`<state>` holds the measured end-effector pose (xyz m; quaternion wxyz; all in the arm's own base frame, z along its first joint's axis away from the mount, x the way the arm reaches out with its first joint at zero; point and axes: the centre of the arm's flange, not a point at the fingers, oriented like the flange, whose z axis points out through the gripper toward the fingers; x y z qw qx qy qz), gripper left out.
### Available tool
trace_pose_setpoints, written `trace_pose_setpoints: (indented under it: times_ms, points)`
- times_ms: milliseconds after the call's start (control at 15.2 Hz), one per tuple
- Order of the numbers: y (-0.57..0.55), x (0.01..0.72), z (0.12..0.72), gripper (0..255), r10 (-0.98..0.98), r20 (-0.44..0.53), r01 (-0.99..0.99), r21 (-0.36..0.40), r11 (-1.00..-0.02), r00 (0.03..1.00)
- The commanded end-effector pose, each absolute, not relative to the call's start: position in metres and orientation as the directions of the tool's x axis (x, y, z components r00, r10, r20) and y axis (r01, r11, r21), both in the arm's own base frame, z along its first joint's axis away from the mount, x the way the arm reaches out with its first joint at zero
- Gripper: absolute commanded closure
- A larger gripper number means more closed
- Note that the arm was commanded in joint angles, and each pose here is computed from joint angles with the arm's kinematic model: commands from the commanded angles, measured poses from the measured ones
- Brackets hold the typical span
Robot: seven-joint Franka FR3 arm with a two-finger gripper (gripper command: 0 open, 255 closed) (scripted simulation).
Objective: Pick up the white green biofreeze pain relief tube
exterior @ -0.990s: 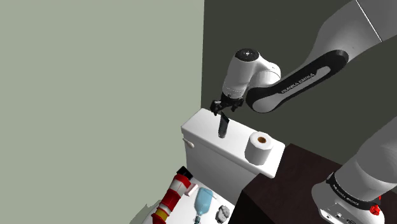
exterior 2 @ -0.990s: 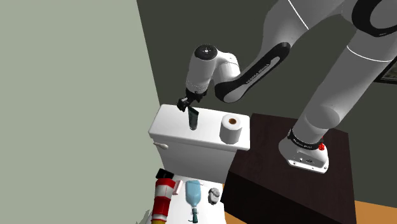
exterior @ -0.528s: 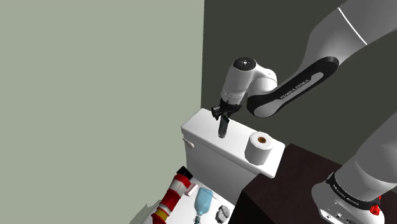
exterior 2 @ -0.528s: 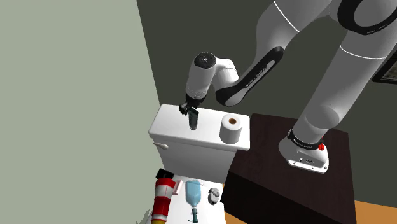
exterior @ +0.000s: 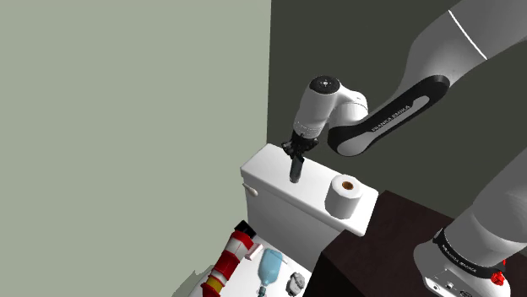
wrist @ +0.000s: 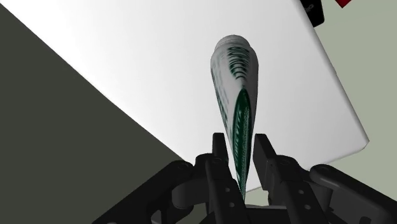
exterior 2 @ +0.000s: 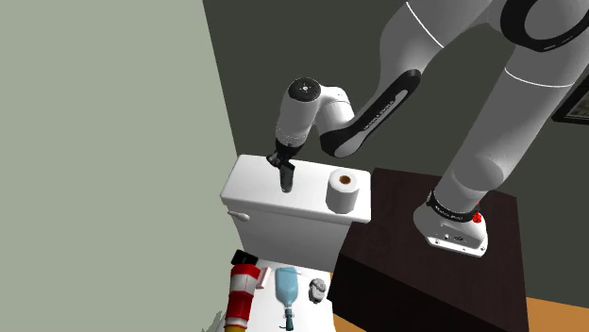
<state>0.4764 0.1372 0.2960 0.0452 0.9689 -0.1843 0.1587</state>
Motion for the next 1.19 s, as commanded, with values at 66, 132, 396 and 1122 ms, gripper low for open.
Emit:
trace_pose_setpoints:
  times_ms: [66,132,396,1122]
  points:
    - [0.137,0.476,0.301,255,-0.343,0.323,-0.372,0.03,-0.928,0.882]
    - [0.137,0.476,0.306,255,-0.343,0.323,-0.372,0.03,-0.928,0.882]
    - [0.137,0.476,0.327,255,-0.343,0.323,-0.372,0.03,-0.928,0.882]
    - [0.137,0.476,0.375,255,-0.343,0.323,-0.372,0.03,-0.928,0.882]
